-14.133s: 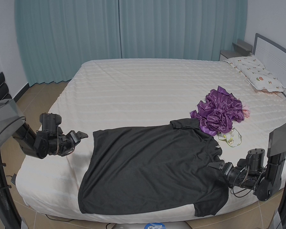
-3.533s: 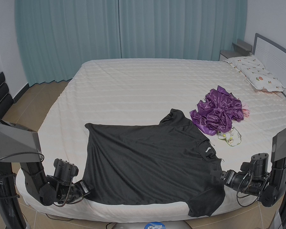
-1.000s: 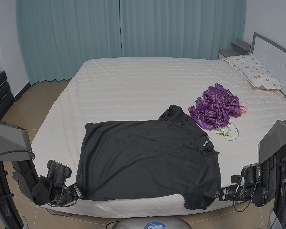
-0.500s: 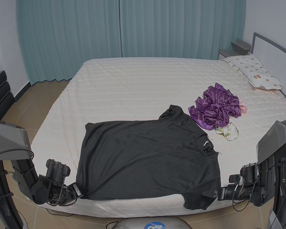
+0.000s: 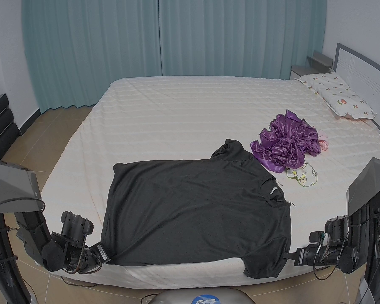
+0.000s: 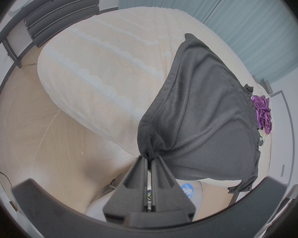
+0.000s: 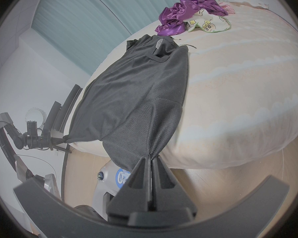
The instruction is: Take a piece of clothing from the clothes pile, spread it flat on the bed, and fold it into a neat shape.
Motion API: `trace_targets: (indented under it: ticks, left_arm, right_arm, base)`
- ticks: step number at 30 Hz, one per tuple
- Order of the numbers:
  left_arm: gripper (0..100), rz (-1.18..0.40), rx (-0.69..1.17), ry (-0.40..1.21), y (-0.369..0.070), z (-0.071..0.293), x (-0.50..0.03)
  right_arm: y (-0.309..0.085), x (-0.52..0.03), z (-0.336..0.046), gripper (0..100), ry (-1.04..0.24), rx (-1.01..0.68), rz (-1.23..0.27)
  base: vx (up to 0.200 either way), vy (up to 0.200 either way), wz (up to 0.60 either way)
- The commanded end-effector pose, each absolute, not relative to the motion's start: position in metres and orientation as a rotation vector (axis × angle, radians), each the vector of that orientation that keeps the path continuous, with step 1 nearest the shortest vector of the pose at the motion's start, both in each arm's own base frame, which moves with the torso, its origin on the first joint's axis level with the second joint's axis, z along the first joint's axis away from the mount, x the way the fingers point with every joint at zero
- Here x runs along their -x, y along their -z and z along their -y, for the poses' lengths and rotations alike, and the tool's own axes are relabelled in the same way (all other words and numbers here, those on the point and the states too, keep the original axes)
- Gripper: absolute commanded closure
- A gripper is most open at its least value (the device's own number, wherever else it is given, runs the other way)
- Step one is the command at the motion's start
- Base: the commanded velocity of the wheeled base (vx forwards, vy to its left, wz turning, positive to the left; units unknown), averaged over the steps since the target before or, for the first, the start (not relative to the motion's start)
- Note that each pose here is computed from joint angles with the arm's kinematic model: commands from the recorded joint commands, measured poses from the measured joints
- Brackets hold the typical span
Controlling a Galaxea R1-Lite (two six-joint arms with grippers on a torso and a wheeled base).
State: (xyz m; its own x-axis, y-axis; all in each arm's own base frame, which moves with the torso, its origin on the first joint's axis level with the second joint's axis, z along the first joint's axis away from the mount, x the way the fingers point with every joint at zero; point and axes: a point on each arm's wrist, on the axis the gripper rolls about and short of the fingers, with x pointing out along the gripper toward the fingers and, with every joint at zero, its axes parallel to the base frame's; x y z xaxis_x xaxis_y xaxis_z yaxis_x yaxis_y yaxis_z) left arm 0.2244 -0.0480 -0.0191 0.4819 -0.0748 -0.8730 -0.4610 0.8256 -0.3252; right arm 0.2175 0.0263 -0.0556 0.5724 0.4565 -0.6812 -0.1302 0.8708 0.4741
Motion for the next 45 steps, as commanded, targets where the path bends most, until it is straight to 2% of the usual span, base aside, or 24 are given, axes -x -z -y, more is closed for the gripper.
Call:
trace_targets:
  ticks: [1,12,22,36,45]
  left_arm:
    - [100,-1.049,0.579,-0.25,0.018,0.048,-0.224]
    - [100,-1.024,0.581,-0.24,0.009,0.047,-0.222]
    - [100,-1.019,0.55,-0.236,0.007,0.046,-0.219]
    - [100,-1.078,0.468,-0.219,0.011,0.045,-0.205]
    - [100,-1.17,0.353,-0.226,0.016,0.046,-0.19]
  right_arm:
    - [0.048,-0.216,-0.023,100,-0.351,-0.4,-0.873]
    - [0.035,-0.212,-0.011,100,-0.351,-0.442,-0.834]
    - [0.023,-0.198,-0.007,100,-0.367,-0.376,-0.912]
    - [0.016,-0.181,0.007,100,-0.367,-0.325,-0.981]
    - [0.008,-0.173,0.009,100,-0.373,-0.332,-0.999]
  base:
    - [0.0,0.0,0.0]
    - [0.0,0.0,0.0]
    - [0.0,0.0,0.0]
    - [0.0,0.0,0.0]
    - [0.0,0.0,0.0]
